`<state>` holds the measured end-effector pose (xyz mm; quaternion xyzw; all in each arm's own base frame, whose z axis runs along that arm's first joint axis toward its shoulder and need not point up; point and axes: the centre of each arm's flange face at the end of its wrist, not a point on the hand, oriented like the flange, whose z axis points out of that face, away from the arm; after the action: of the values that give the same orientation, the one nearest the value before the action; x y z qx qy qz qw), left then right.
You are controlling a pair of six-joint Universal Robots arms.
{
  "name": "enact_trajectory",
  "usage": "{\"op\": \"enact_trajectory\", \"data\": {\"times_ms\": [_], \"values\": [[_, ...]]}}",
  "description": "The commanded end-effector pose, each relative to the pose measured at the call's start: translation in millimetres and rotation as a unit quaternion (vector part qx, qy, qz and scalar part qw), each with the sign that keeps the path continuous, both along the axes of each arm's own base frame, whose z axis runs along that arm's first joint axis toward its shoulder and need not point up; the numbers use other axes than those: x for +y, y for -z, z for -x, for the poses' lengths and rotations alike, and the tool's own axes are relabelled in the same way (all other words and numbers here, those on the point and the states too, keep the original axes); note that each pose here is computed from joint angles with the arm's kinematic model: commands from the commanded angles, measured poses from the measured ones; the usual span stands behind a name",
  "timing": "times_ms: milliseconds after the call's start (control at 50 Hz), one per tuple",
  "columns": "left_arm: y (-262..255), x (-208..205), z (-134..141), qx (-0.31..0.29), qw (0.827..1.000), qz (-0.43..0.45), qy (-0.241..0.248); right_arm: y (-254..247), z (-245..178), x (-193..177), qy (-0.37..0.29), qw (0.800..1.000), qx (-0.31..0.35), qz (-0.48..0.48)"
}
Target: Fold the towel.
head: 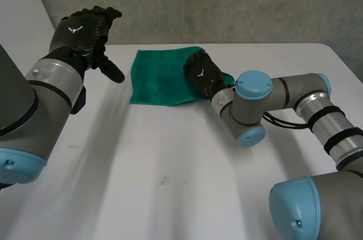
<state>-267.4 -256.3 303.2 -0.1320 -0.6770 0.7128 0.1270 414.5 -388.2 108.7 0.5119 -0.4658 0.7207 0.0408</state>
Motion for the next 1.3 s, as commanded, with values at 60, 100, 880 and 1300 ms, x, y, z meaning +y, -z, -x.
{"op": "enact_trajectory", "data": {"times_ms": [60,100,880,1300], "values": [[6,-1,-1,-0.004,1.000,-0.008,0.000,12,-3,5,-0.034,0.999,0.024,0.010],[8,-1,-2,-0.005,1.000,-0.010,-0.001,12,-4,6,-0.041,0.999,0.024,0.011],[18,1,-4,-0.011,1.000,-0.029,-0.002,-63,25,-13,0.028,0.995,-0.072,-0.062],[41,-2,-5,-0.027,0.998,-0.056,-0.003,19,17,-14,-0.061,0.990,0.097,0.078]]}}
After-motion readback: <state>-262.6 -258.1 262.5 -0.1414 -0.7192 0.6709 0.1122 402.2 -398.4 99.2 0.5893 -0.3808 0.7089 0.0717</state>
